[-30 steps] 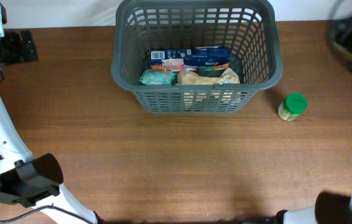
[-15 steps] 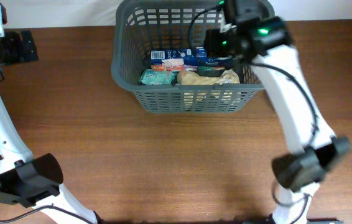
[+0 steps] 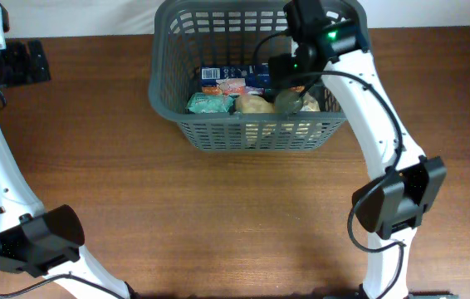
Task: Pack container
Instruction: 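Lift the tin can into the basket and release it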
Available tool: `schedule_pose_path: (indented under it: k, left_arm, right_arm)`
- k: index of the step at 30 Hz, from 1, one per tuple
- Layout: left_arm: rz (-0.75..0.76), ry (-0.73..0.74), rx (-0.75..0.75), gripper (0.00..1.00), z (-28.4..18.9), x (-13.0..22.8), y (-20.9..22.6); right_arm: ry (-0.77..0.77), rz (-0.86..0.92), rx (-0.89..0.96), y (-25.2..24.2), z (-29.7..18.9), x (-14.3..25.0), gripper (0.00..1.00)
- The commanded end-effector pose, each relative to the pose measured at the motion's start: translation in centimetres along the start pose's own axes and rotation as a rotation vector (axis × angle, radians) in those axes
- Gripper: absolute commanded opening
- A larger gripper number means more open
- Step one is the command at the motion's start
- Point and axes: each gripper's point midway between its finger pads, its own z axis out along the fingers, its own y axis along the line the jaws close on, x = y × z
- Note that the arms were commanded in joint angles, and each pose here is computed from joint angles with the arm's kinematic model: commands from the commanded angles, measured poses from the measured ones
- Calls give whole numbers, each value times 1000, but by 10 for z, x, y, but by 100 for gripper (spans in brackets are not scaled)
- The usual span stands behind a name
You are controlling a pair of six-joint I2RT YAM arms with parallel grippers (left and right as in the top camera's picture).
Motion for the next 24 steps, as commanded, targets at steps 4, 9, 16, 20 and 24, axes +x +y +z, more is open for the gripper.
schedule_pose_path:
  k: [4, 9, 16, 20, 24]
  left_arm:
    - [-15, 6, 10, 99, 3, 1, -1]
    - [-15, 6, 10, 99, 3, 1, -1]
    - [-15, 6, 10, 99, 3, 1, -1]
    - [-15, 6, 10, 99, 3, 1, -1]
    - [-15, 6, 10, 99, 3, 1, -1]
  right_arm:
    - [-437, 156, 186, -91, -202, -42, 99]
    - [-512, 498, 374, -228, -262, -6, 99]
    - [-42, 720, 238, -294, -93, 56, 99]
    - [148, 693, 217, -278, -2, 89, 99]
    - [221, 686, 187, -261, 45, 113, 99]
